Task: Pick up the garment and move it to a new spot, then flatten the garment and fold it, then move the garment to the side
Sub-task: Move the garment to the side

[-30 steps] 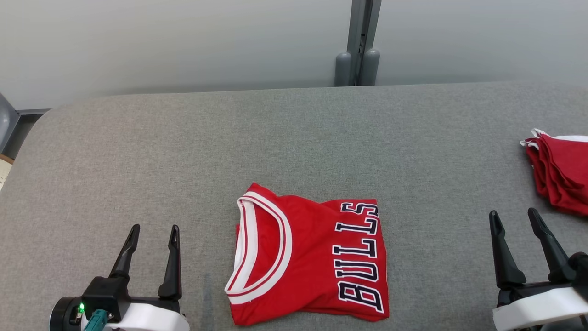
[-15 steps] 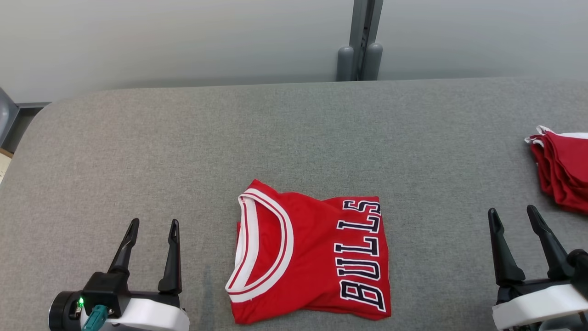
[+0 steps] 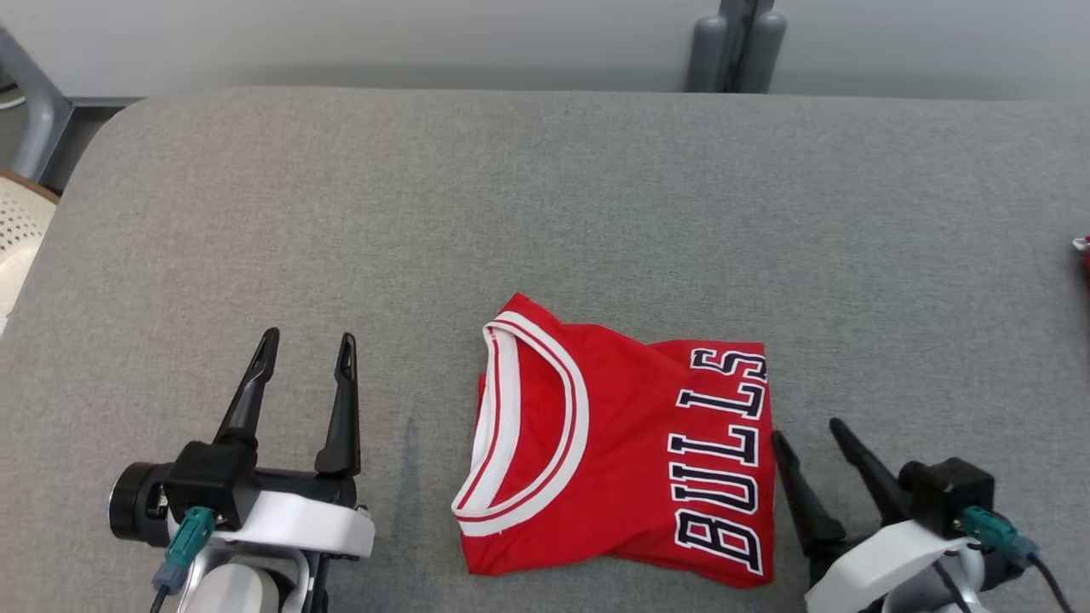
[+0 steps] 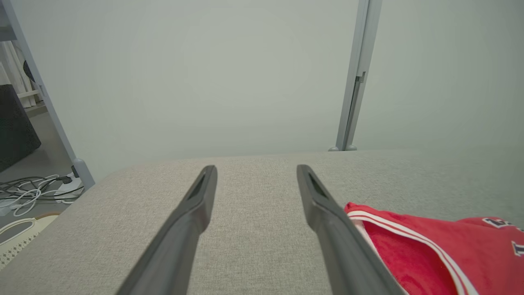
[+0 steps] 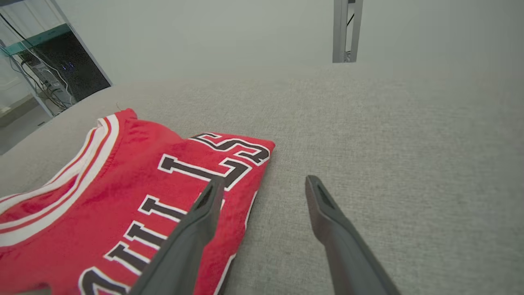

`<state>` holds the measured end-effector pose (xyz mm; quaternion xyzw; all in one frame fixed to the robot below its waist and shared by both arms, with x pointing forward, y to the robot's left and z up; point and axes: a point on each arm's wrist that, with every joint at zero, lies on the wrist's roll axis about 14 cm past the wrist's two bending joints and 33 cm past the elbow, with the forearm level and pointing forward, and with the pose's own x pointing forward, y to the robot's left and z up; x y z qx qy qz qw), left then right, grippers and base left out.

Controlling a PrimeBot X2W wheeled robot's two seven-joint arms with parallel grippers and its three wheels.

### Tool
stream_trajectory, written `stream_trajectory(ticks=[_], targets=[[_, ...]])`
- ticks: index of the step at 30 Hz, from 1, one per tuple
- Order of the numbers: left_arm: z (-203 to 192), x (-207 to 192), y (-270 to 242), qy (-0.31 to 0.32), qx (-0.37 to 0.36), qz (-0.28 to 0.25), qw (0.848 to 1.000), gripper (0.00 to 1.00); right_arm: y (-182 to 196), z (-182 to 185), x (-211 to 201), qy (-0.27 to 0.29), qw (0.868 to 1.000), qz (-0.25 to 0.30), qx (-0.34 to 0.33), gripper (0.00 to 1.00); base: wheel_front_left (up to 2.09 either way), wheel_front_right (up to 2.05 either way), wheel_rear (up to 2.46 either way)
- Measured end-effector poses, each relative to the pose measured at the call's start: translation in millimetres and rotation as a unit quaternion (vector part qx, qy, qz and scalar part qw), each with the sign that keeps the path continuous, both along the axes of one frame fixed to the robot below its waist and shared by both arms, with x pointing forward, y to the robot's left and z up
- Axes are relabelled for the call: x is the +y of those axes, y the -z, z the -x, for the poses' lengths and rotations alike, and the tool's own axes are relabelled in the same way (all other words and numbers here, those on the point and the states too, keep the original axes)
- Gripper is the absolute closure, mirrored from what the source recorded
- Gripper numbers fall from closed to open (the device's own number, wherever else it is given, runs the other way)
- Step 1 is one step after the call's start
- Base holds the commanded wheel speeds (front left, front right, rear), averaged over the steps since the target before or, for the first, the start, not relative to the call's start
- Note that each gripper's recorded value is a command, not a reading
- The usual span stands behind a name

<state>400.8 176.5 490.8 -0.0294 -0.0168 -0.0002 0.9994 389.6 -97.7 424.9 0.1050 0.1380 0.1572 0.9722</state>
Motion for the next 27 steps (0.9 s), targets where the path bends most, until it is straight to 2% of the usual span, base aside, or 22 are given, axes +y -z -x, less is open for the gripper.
stream_trajectory(ticks=[4, 7, 9, 19, 27], targets=[[-2.2, 5.8, 1.3, -0.009, 0.000, 0.000, 1.000, 0.00, 39.0, 10.6, 23.1, -0.035, 0.997, -0.006, 0.072, 0.00, 0.00, 0.00, 0.00], [-3.0, 9.2, 3.5, -0.015, 0.003, 0.000, 1.000, 0.00, 52.3, 10.8, 31.4, -0.048, 0.994, -0.008, 0.096, 0.00, 0.00, 0.00, 0.00], [-3.2, 9.4, 5.5, -0.017, 0.005, 0.001, 1.000, 0.00, 56.7, 9.7, 35.1, -0.053, 0.993, -0.012, 0.107, 1.00, 0.00, 0.00, 0.00], [-12.3, -1.1, 2.5, -0.002, -0.003, 0.001, 1.000, 0.00, 44.2, 0.2, 28.1, -0.062, 0.995, 0.004, 0.076, 1.00, 0.00, 0.00, 0.00], [-30.6, -46.8, 0.7, 0.068, -0.014, 0.006, 0.998, 0.00, 16.5, -10.0, -29.8, -0.017, 0.998, 0.055, 0.025, 1.00, 0.00, 0.00, 0.00]])
